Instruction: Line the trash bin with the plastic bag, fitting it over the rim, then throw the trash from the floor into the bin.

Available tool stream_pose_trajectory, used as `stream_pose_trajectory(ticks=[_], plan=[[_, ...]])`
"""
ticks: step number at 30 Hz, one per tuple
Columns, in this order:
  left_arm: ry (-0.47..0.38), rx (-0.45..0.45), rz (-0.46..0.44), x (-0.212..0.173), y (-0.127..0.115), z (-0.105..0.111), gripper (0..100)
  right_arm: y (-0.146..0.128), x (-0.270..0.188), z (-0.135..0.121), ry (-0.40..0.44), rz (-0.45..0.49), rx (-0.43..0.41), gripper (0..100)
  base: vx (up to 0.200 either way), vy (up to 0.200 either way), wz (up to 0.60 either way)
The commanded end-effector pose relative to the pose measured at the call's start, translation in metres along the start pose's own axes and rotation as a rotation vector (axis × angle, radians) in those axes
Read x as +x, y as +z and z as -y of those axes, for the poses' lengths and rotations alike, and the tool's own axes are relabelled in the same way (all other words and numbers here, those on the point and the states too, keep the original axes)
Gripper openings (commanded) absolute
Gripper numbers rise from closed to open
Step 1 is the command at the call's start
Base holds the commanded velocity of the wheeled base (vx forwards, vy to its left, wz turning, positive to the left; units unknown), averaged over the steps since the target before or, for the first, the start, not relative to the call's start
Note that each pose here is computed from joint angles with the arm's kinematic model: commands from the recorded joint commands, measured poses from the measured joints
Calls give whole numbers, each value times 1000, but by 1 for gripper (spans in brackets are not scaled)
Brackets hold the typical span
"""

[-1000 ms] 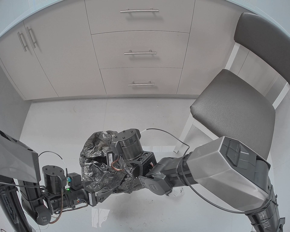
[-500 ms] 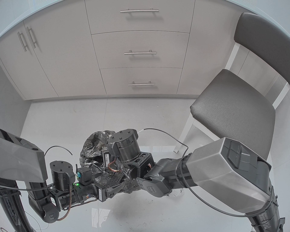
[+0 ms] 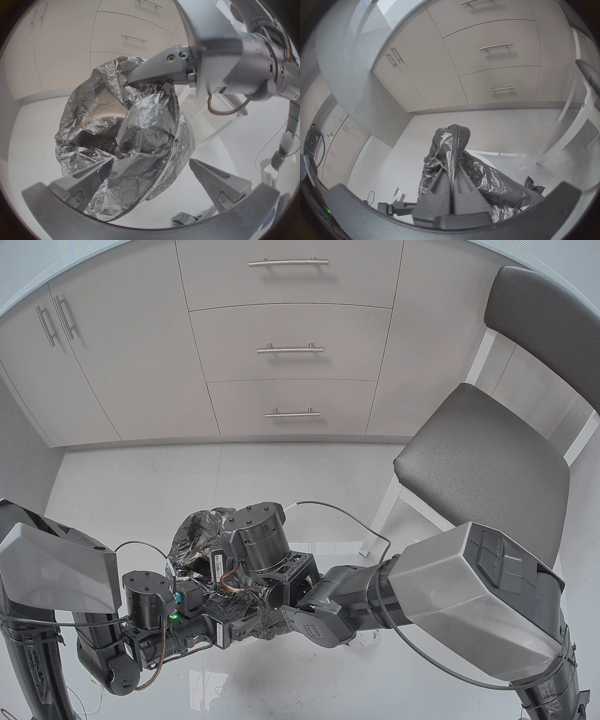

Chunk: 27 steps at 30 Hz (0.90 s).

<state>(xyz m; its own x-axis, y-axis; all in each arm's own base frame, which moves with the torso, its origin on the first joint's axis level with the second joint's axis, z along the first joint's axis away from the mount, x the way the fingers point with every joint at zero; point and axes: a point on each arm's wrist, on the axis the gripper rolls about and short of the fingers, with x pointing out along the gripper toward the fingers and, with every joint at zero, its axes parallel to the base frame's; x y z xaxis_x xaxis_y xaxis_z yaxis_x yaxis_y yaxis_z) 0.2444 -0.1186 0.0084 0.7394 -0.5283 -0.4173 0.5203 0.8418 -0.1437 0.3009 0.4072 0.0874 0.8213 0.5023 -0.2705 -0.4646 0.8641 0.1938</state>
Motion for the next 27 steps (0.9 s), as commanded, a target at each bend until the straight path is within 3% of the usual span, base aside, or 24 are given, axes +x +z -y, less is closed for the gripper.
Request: stream_pose_trajectory(ticks=[1,6,7,27], plan=[[4,-7,-4,7,-3,-2,100,2,-2,-2,6,5,2,0,0,0,0],[3,-7,-5,6,-2,-2,100,2,-3,-3,7,5,1,0,0,0,0],[3,-7,-5,6,-2,-2,0,2,-3,-3,7,5,1,0,0,0,0],[6,-16,-32,-2,-7,-1,0,1,-4,-5,-17,10,-34,0,0,0,0]])
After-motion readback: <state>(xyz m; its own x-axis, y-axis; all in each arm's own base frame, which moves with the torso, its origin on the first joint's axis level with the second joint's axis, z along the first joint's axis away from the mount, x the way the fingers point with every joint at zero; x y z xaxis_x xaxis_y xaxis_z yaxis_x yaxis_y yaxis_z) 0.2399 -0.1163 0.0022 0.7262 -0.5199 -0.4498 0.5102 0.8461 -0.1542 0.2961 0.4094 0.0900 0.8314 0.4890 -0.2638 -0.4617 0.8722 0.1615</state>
